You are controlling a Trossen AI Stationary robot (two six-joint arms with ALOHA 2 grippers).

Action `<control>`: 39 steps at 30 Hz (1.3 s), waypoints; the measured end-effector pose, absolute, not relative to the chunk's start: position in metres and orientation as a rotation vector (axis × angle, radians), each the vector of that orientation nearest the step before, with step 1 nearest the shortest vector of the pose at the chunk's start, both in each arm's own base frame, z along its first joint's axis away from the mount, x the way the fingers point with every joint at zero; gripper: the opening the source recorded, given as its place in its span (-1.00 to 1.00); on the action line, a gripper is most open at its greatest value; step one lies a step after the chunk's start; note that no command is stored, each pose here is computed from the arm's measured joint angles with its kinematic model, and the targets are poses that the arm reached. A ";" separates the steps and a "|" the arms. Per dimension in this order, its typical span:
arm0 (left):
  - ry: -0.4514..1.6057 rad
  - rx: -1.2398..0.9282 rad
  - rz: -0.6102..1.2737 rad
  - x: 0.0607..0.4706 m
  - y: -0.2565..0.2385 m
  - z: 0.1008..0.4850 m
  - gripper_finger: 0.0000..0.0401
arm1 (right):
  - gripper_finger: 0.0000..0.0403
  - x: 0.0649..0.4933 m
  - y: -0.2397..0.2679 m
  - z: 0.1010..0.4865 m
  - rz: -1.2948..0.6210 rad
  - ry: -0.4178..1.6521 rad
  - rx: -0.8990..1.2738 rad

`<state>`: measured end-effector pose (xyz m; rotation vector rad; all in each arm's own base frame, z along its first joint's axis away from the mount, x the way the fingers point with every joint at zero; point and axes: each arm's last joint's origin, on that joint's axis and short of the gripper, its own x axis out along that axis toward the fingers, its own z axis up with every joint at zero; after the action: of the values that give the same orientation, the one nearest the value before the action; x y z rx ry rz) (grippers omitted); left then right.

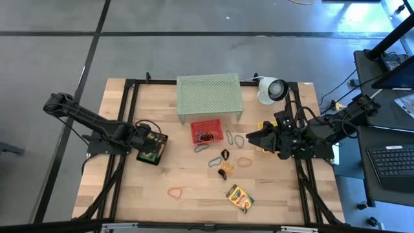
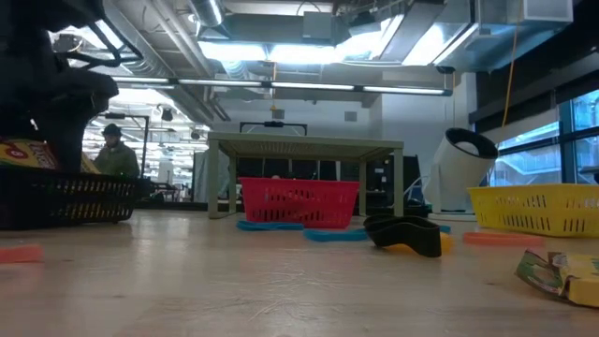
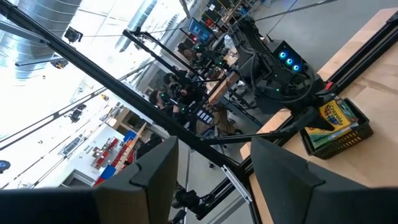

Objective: Pick & Place Office Desk Supplies
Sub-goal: Put the yellow crayon box into the black bin

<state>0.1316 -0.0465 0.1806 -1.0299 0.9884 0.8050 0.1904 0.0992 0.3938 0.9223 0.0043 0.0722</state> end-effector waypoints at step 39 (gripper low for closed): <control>1.074 -1.073 0.826 0.135 -0.024 0.214 0.06 | 0.01 0.190 0.099 0.394 0.073 0.002 0.921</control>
<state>0.1346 -0.0242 0.2143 -1.0726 1.0739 0.8257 0.1904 0.0992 0.3941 0.9206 0.0020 0.0733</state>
